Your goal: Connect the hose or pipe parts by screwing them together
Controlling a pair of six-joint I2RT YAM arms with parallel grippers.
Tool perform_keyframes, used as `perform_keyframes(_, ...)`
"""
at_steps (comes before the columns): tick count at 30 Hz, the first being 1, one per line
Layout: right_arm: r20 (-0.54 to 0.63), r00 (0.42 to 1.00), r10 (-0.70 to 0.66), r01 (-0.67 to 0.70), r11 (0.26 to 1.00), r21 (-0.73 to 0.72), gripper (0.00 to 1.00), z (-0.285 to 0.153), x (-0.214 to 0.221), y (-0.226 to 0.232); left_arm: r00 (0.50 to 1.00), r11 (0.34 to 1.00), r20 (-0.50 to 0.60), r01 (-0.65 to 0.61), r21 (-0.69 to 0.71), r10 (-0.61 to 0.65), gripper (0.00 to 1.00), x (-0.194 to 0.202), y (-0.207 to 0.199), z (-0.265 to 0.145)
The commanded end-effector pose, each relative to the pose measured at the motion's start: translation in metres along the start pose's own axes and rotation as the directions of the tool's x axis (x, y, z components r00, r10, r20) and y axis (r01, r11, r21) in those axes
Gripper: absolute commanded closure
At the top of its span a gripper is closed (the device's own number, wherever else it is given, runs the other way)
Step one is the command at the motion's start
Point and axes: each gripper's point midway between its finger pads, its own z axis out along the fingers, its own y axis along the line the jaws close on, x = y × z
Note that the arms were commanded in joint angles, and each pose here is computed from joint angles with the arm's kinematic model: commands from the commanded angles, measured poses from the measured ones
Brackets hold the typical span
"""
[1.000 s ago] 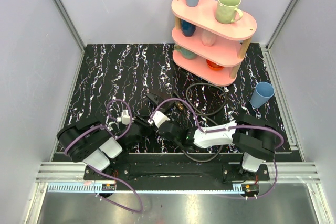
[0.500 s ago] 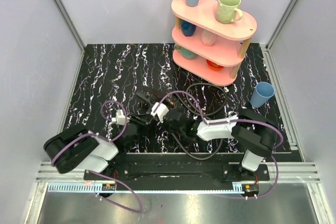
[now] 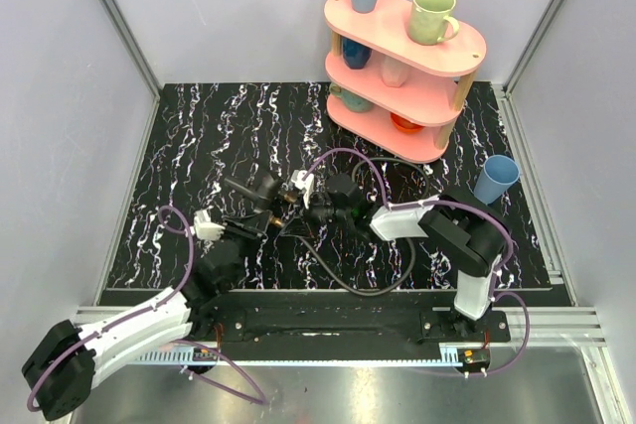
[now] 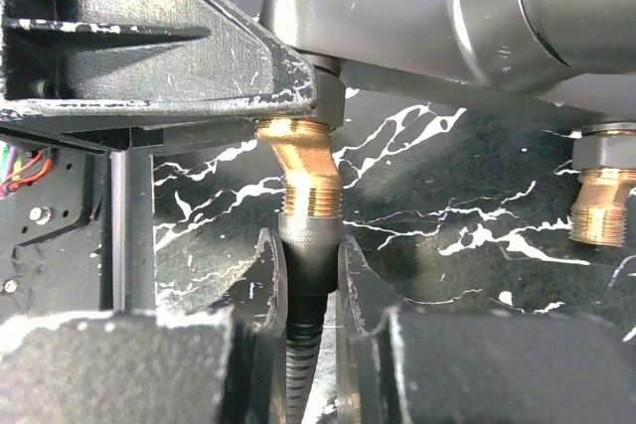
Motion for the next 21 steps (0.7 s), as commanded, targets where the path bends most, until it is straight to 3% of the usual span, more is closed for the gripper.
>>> perform_keyframes(1, 0.028, 0.999, 0.027, -0.022, 0.988, -0.152, 1.0, 0.011, -0.005, 0.022, 0.988, 0.992, -0.134, 0.086, 0.091, -0.073, 1.0, 0.023, 0.02, -0.021)
perform_keyframes(12, 0.129, 0.982, 0.141, -0.089, 0.936, -0.341, 1.0, -0.001, -0.018, 0.038, 0.973, 0.994, -0.212, 0.103, 0.045, -0.092, 1.0, 0.039, 0.031, -0.024)
perform_keyframes(17, 0.036, 0.972, 0.233, -0.196, 0.885, -0.423, 1.0, 0.004, -0.008, 0.041, 0.973, 0.993, -0.211, 0.104, 0.06, -0.089, 1.0, 0.038, 0.027, -0.024)
perform_keyframes(21, 0.048, 0.967, 0.25, -0.209, 0.886, -0.414, 0.98, -0.002, -0.009, 0.042, 0.974, 0.995, -0.215, 0.089, 0.055, -0.075, 1.0, 0.04, 0.03, -0.024)
